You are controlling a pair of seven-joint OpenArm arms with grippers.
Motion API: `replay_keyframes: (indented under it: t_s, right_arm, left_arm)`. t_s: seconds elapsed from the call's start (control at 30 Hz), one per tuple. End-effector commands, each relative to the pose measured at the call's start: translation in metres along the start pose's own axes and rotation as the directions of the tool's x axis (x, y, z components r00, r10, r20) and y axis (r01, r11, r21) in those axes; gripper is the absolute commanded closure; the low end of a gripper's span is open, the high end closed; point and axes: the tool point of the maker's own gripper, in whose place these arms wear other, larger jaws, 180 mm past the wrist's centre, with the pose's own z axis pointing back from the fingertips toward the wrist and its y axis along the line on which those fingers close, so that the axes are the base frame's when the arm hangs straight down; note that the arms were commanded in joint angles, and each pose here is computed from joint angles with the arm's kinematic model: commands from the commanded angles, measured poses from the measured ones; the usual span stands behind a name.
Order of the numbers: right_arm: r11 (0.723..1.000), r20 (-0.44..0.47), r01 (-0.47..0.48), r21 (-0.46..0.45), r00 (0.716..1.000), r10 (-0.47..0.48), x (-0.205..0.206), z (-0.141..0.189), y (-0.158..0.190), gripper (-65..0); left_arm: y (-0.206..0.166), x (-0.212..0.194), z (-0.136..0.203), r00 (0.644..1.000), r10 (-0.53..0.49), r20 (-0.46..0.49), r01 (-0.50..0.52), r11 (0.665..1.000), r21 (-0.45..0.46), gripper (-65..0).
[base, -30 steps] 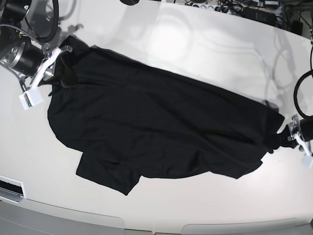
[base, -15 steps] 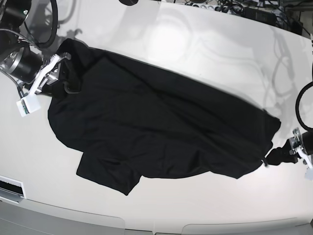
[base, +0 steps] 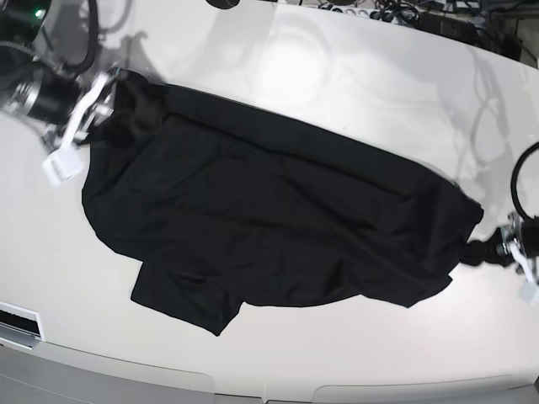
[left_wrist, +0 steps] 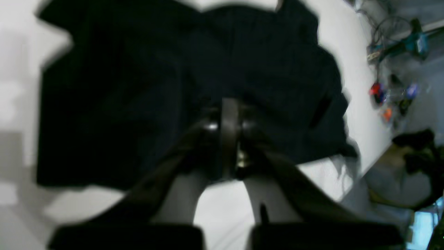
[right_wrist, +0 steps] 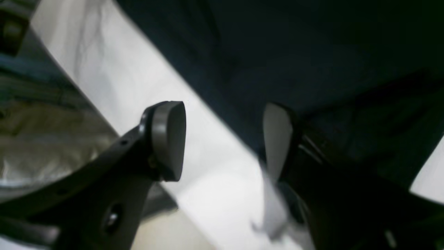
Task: Layout the t-shirt on the table in an organized manner, then fold the t-shirt properly
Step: 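Grasp the shirt's edge with the right gripper and the side with the left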
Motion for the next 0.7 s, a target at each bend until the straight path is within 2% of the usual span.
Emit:
replay_keyframes:
  t_s: [0.0, 0.1, 0.2, 0.23, 0.27, 0.33, 0.37, 0.6, 0.67]
  right_arm:
    - [1.000, -0.012, -0.030, -0.003, 0.999, 0.030, -0.001, -0.002, 0.003, -37.2]
    - [0.992, -0.103, -0.107, -0.069, 0.990, 0.100, -0.019, -0.014, -0.002, -35.6]
    - [0.966, -0.182, -0.231, -0.113, 0.961, 0.208, -0.029, -0.021, -0.008, -34.4]
    - [0.954, -0.207, -0.270, -0.126, 0.948, 0.241, -0.031, -0.022, -0.012, -30.0]
    - [0.945, -0.220, -0.291, -0.148, 0.942, 0.255, -0.030, -0.022, -0.016, -23.0]
    - [0.935, -0.222, -0.299, -0.190, 0.941, 0.256, -0.028, -0.020, -0.024, -4.9]
    - [0.932, -0.223, -0.302, -0.200, 0.940, 0.257, -0.027, -0.020, -0.026, 0.0]
    - [0.933, -0.160, -0.293, -0.208, 0.951, 0.263, -0.020, -0.026, -0.028, 0.0]
    - [0.934, -0.186, -0.275, -0.228, 0.954, 0.236, -0.028, -0.030, -0.040, 0.0]
  left_arm:
    - [-0.003, 0.013, 0.007, 0.999, -0.031, 0.024, 0.031, 1.000, -0.002, 0.0]
    - [0.000, -0.012, -0.003, 0.995, -0.048, -0.085, 0.050, 0.999, 0.019, 0.0]
    - [-0.001, -0.021, -0.008, 0.984, -0.095, -0.152, 0.101, 0.994, 0.032, 0.0]
    - [-0.004, -0.019, -0.009, 0.982, -0.115, -0.153, 0.121, 0.992, 0.031, 0.0]
    - [-0.007, -0.015, -0.010, 0.980, -0.134, -0.145, 0.139, 0.990, 0.027, 0.0]
    - [-0.010, -0.010, -0.011, 0.976, -0.169, -0.140, 0.175, 0.984, 0.033, 0.0]
    - [-0.010, -0.008, -0.011, 0.973, -0.185, -0.140, 0.193, 0.980, 0.044, 0.0]
    - [0.015, -0.020, -0.014, 0.960, -0.235, -0.155, 0.258, 0.954, 0.152, 0.0]
    - [0.024, -0.031, -0.016, 0.955, -0.246, -0.164, 0.274, 0.945, 0.181, 0.0]
